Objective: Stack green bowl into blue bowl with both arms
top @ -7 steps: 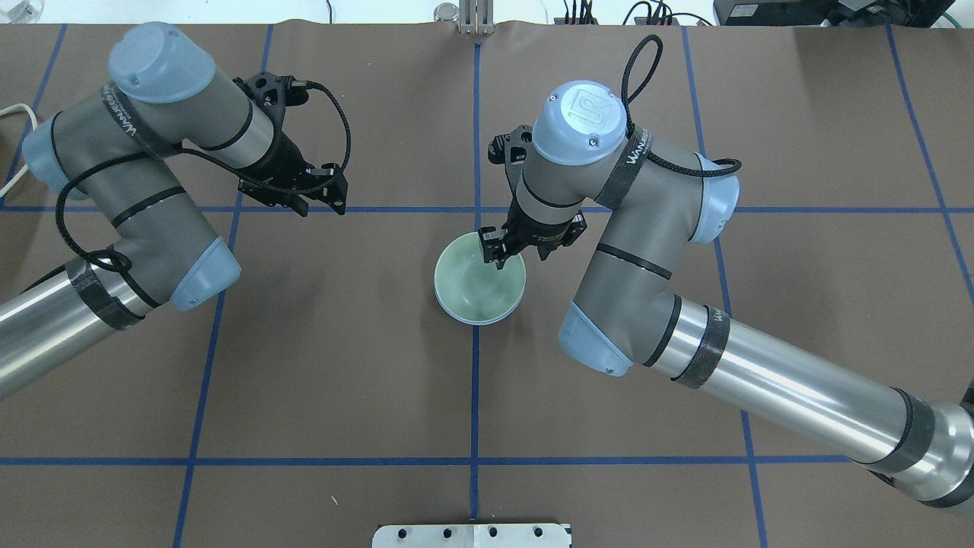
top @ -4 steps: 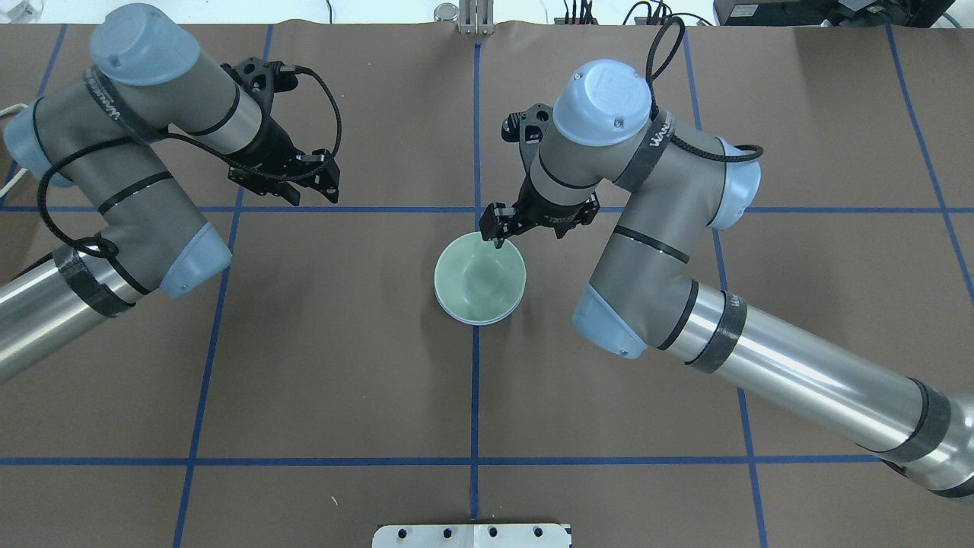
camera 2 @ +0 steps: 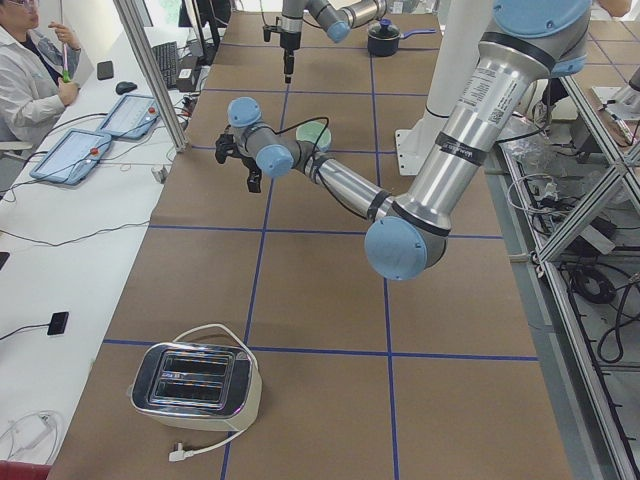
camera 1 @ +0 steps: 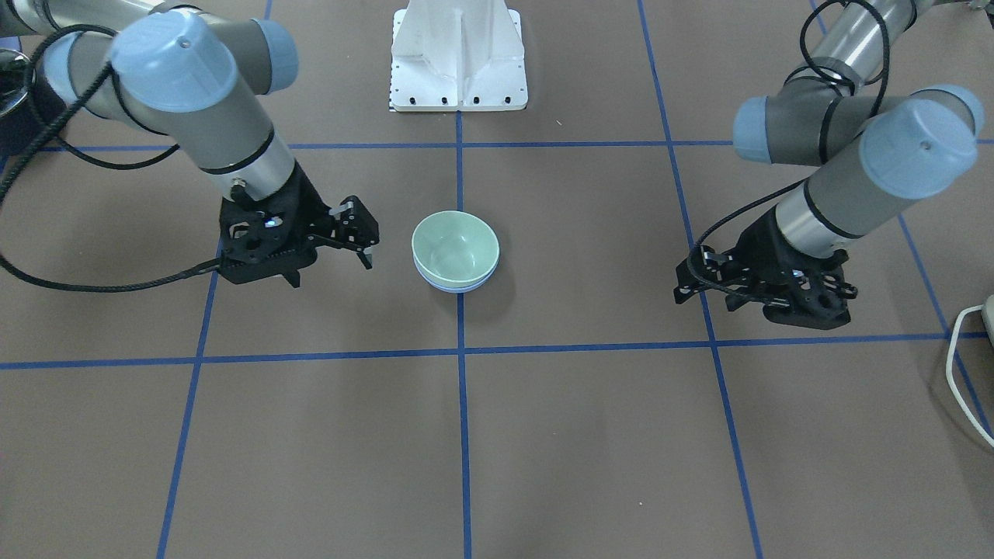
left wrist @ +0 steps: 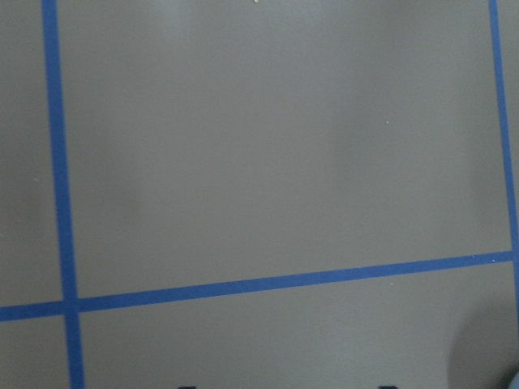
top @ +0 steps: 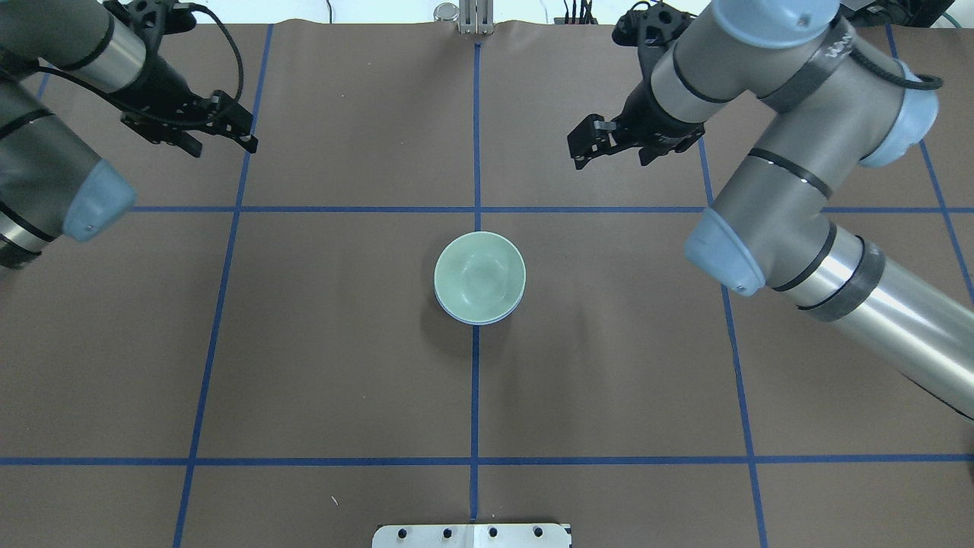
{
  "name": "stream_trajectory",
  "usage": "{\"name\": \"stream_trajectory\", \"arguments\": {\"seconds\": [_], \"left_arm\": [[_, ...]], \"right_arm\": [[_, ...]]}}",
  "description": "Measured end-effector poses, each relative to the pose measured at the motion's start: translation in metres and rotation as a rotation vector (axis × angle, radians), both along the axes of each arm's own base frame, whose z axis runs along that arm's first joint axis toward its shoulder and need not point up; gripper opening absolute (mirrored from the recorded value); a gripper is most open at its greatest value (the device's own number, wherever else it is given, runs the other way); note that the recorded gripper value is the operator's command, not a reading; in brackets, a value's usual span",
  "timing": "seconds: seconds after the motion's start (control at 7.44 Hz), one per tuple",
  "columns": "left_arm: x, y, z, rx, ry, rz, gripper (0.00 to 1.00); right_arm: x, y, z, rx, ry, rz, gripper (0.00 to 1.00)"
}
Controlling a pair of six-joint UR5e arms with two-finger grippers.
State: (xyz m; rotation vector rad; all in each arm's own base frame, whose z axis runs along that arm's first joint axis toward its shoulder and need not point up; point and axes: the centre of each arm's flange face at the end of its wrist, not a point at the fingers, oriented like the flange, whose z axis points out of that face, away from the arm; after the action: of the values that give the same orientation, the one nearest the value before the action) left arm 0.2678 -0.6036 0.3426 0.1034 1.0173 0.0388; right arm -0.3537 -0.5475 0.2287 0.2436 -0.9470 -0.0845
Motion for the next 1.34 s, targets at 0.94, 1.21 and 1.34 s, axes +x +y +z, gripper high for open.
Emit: {"name": "stream_trajectory", "arguments": {"seconds": [0.94, 1.21, 1.34], "left_arm": [[-0.229, 0.029, 0.112, 0.073, -0.214, 0.152, 1.00], [-0.244, 0.040, 0.133, 0.074, -0.221, 0.159, 0.99], [-0.249, 0.042, 0.138, 0.074, -0.234, 0.156, 0.99]], "right_arm": [[0.204, -0.022, 0.211, -0.025, 0.203, -0.001, 1.00], [0.255, -0.021, 0.258, -0.084, 0.192, 0.005, 1.00], [0.278, -0.021, 0.279, -0.088, 0.204, -0.014, 1.00]]}}
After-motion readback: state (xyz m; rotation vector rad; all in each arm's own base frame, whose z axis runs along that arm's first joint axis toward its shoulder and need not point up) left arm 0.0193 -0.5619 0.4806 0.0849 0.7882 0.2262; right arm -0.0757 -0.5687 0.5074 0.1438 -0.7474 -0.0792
